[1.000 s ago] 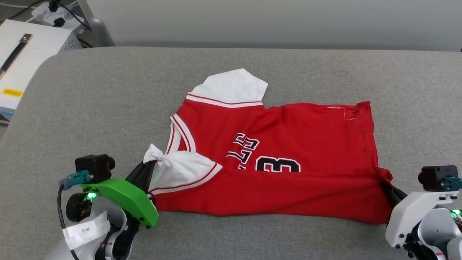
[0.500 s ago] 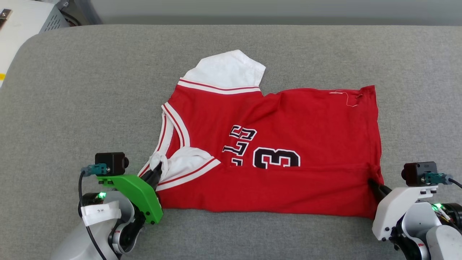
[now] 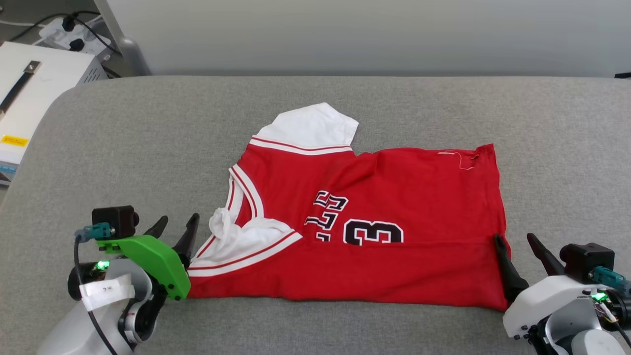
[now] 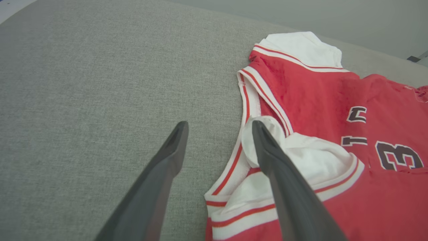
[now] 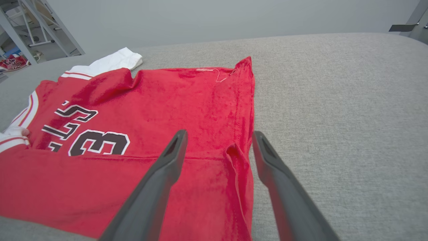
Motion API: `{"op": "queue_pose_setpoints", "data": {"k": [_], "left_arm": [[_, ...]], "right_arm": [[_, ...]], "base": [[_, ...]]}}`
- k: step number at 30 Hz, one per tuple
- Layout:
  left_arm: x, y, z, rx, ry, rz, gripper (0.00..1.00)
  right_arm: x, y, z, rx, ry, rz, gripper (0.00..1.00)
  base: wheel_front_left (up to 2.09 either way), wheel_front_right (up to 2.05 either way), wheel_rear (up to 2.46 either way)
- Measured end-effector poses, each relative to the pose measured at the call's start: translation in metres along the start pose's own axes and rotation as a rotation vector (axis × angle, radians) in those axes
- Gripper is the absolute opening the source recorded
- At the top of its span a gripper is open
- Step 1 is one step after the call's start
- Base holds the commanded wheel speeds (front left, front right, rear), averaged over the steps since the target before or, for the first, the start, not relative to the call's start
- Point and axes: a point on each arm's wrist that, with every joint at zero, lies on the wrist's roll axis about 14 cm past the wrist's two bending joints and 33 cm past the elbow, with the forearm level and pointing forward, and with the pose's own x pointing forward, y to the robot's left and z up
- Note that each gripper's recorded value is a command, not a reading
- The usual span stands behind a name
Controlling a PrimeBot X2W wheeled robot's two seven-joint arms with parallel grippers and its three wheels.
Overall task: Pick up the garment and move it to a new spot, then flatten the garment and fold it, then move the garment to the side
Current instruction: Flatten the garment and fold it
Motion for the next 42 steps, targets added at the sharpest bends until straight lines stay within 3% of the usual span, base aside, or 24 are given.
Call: {"op": "queue_pose_setpoints", "data": {"k": [5, 11, 20, 28, 29, 30, 31, 32, 38, 42], "left_arm": [[-0.010, -0.006, 0.016, 0.055, 0.057, -0.061, 1.00], [-0.024, -0.017, -0.010, 0.028, 0.308, -0.108, 1.00], [-0.030, -0.017, -0.063, -0.039, 0.596, -0.061, 1.00], [-0.020, -0.010, -0.094, -0.049, 0.742, -0.025, 1.00], [-0.019, -0.010, -0.096, -0.046, 0.755, -0.027, 0.73], [-0.018, -0.011, -0.097, -0.045, 0.767, -0.030, 0.35], [-0.017, -0.012, -0.098, -0.045, 0.772, -0.036, 0.04], [-0.016, -0.013, -0.099, -0.047, 0.775, -0.041, 0.00], [-0.017, -0.017, -0.099, -0.057, 0.745, -0.067, 0.00], [-0.026, -0.022, -0.082, -0.045, 0.641, -0.092, 0.00]], "right_arm": [[-0.013, 0.002, 0.012, 0.016, -0.055, -0.018, 1.00], [-0.020, -0.003, 0.016, 0.014, -0.065, -0.047, 1.00], [-0.010, -0.007, 0.012, 0.016, -0.038, -0.065, 1.00], [-0.003, -0.016, -0.002, 0.027, 0.012, -0.091, 1.00], [-0.003, -0.016, -0.003, 0.030, 0.015, -0.094, 1.00], [-0.003, -0.017, -0.005, 0.033, 0.020, -0.097, 1.00], [-0.003, -0.019, -0.005, 0.034, 0.023, -0.102, 1.00], [-0.004, -0.020, -0.005, 0.036, 0.025, -0.105, 1.00], [-0.005, -0.027, -0.002, 0.055, 0.031, -0.123, 1.00], [-0.010, -0.034, -0.012, 0.068, 0.172, -0.116, 1.00]], "base": [[0.00, 0.00, 0.00], [0.00, 0.00, 0.00], [0.00, 0.00, 0.00], [0.00, 0.00, 0.00], [0.00, 0.00, 0.00], [0.00, 0.00, 0.00], [0.00, 0.00, 0.00], [0.00, 0.00, 0.00], [0.00, 0.00, 0.00], [0.00, 0.00, 0.00]]}}
